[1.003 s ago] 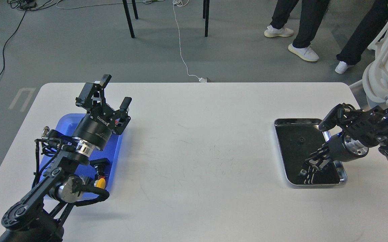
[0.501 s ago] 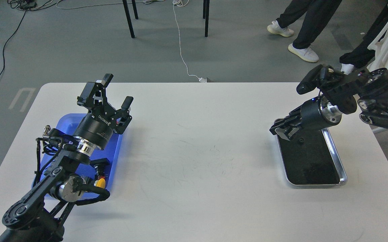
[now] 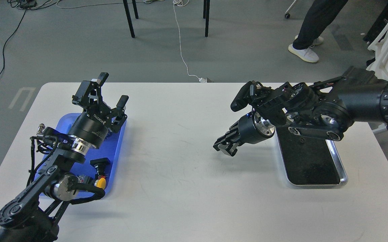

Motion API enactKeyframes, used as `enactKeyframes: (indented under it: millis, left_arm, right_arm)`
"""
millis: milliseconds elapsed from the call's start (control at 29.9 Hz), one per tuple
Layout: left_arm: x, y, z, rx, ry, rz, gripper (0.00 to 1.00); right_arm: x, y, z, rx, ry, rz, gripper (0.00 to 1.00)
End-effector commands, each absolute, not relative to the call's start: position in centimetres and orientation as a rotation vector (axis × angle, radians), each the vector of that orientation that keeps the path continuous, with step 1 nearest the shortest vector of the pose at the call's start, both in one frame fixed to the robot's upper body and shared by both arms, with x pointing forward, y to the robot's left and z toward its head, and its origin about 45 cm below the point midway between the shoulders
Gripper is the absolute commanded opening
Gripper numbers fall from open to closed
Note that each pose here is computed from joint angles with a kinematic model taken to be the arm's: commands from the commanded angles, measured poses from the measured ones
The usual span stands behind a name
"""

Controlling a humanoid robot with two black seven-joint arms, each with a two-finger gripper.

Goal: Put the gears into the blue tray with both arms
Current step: 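Carry the black part with the right gripper to the table center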

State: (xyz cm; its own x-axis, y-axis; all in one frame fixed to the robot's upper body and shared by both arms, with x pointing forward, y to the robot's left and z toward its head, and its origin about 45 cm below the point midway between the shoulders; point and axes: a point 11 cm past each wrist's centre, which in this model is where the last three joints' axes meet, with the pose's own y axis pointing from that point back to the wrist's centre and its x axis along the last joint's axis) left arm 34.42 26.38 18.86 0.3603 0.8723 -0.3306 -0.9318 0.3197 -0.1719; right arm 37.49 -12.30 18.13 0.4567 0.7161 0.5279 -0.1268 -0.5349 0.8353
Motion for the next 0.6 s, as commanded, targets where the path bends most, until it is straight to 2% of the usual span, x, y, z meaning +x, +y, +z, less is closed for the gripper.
enactKeyframes:
  millis: [0,234,568]
  left_arm:
    - [34.4,26.4,18.8,-0.357,0.191,1.196,0.98]
    - [34.2,26.5,18.6,-0.353,0.193,1.199,0.98]
    - [34.2,26.5,18.6,-0.351,0.194,1.199,0.98]
  right_arm:
    - [36.3,-10.4,16.8,1.848,0.535,1.217,0.20]
    - [35.7,-9.0,15.6,1.868,0.538,1.271,0.20]
    - [36.4,-10.8,14.3,1.826,0.511,1.288,0.21]
